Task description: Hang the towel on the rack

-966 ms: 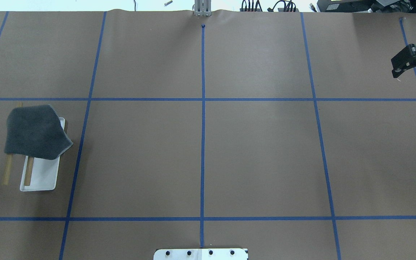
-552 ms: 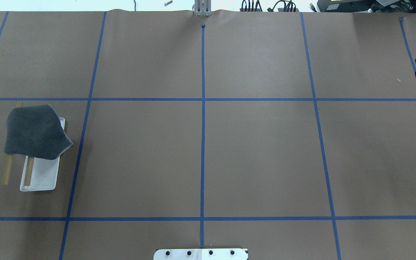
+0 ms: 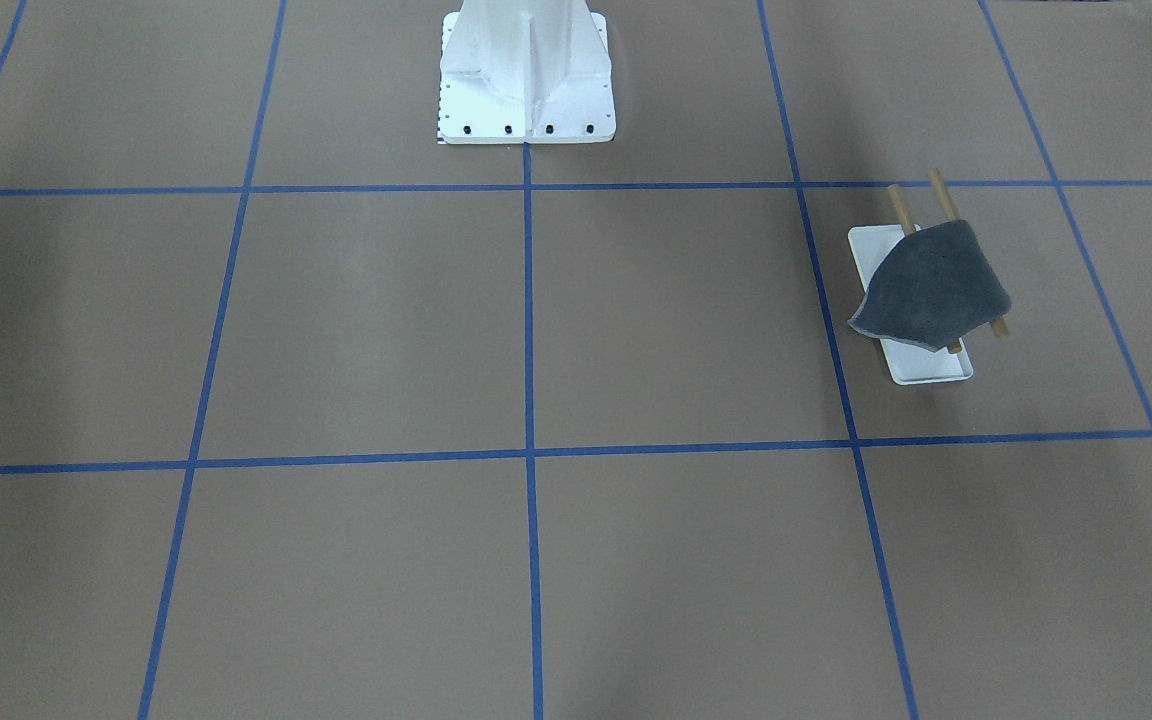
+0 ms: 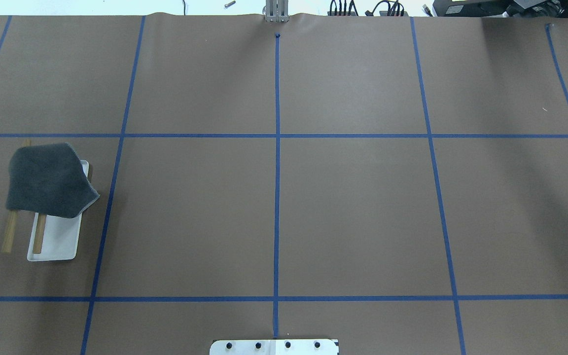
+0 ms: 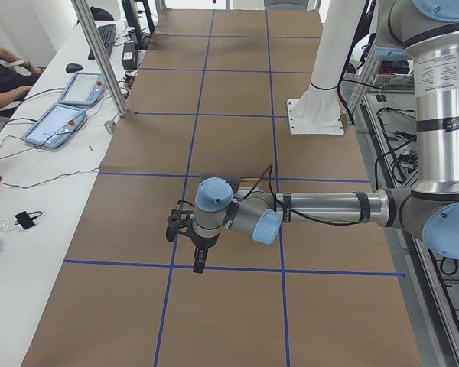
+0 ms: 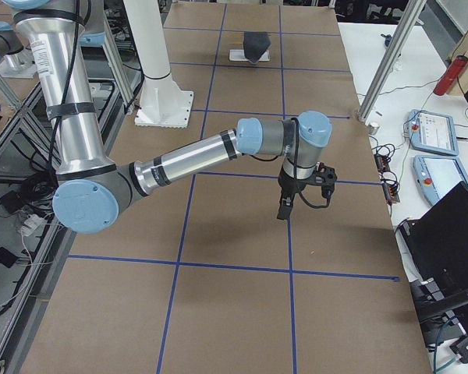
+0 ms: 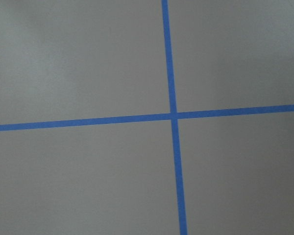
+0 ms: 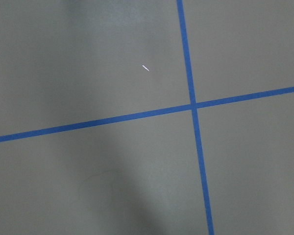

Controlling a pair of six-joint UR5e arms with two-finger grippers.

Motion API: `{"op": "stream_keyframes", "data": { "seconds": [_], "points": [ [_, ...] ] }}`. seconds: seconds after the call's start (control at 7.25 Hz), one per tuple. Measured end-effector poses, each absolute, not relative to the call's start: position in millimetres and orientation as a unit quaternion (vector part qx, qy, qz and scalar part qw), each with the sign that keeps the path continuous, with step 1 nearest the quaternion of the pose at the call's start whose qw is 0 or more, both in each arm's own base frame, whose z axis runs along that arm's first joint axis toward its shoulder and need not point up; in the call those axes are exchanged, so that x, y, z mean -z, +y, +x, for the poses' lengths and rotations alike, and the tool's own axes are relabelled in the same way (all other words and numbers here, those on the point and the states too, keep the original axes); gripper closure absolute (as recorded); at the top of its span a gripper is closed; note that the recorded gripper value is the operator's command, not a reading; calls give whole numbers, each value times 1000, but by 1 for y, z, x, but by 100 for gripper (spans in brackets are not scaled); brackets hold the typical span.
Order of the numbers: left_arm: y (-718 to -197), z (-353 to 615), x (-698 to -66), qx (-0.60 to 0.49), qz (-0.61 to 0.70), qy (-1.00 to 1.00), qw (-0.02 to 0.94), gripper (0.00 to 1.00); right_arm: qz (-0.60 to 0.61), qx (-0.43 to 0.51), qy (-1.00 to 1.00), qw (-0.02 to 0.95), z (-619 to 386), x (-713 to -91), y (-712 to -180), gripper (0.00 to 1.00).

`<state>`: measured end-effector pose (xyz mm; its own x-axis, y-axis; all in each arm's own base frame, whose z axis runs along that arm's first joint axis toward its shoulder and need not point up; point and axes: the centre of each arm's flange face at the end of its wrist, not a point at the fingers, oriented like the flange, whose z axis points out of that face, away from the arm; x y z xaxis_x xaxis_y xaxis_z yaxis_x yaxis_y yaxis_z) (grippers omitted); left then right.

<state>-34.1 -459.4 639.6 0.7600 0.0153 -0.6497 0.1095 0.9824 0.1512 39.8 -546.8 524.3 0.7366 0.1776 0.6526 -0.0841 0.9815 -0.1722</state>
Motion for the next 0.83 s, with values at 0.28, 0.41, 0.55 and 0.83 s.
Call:
{"op": "stream_keyframes", "data": {
  "seconds": [0.28, 0.41, 0.55, 0.83],
  "points": [
    [-477, -48, -626, 44, 74, 350, 933, 1, -65, -68, -363, 927, 60, -584, -546, 0],
    [-480, -50, -624, 48, 70, 350, 933, 1, -49, -59, -364, 928, 64, -618, -537, 0],
    [-480, -52, -624, 50, 67, 350, 933, 1, -31, -52, -365, 929, 66, -641, -531, 0],
    [-479, -54, -624, 56, 59, 349, 934, 1, -21, -48, -364, 930, 67, -659, -526, 0]
  ]
}}
